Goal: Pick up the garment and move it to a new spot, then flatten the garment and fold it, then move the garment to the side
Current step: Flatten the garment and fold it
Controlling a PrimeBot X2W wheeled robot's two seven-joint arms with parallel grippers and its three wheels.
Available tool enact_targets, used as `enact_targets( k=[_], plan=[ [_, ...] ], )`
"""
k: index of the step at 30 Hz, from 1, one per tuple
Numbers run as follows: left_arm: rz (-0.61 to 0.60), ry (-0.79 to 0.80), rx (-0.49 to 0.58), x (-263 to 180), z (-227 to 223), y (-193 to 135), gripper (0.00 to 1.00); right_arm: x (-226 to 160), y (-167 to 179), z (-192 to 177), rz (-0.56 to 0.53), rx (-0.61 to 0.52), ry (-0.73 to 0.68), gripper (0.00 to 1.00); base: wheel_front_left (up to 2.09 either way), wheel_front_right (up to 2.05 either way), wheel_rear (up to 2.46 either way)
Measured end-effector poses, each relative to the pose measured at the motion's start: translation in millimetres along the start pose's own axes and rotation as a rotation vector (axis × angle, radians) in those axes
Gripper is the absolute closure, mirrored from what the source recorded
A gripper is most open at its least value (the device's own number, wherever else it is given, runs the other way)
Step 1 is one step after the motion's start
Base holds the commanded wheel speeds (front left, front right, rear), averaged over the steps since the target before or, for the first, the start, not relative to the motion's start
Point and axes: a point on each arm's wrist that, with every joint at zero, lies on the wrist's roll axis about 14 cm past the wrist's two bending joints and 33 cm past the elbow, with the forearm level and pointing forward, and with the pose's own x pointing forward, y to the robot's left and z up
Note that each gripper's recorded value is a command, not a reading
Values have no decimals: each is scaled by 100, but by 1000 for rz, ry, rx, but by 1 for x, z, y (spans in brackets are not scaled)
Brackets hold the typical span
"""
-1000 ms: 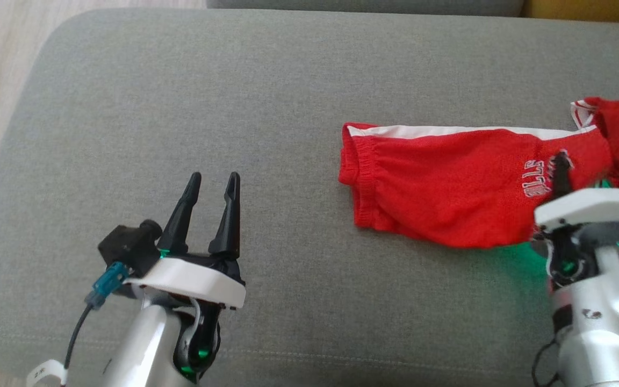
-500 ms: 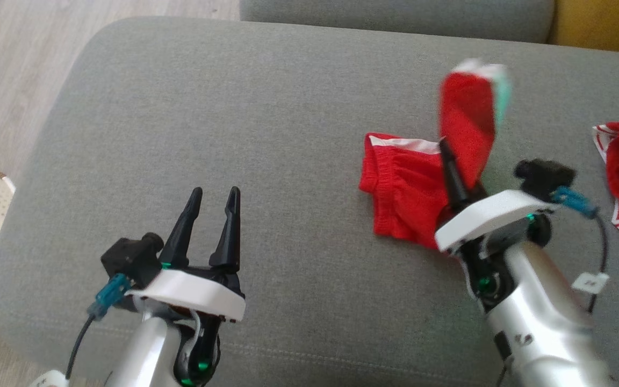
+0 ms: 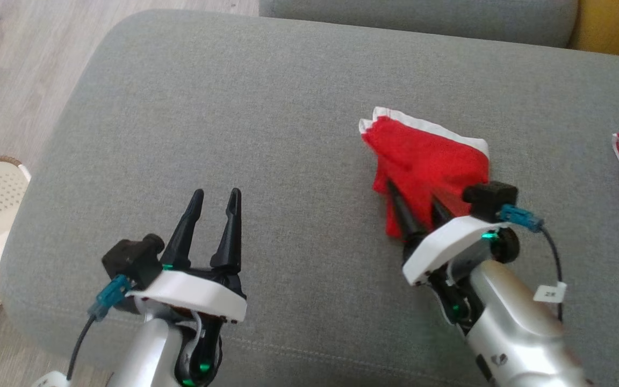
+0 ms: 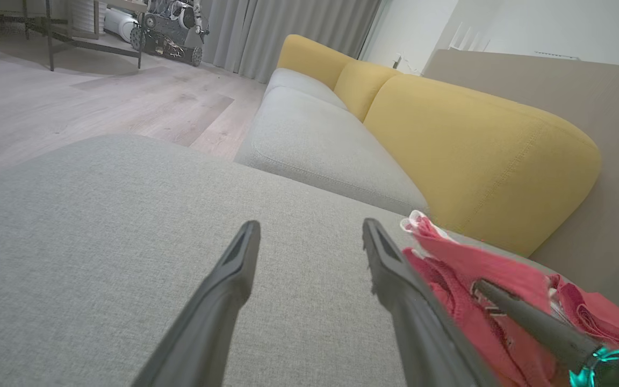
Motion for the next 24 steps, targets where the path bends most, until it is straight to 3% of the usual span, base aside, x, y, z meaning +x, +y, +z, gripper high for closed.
enact_targets(
  k=[8, 15, 21, 24],
  plan=[
    [13, 9, -13, 0, -3, 3, 0, 2, 31, -31, 109, -38, 133, 0, 0, 0, 0],
    [12, 17, -13, 3, -6, 2, 0, -6, 17, -57, 72, -2, 252, 0, 0, 0, 0],
    [-8, 19, -17, 7, -7, -4, 0, 0, 4, -7, 49, -14, 59, 0, 0, 0, 0],
    [-24, 10, -21, 10, -5, -9, 0, -8, -21, 24, 0, -87, -55, 0, 0, 0, 0]
  ],
)
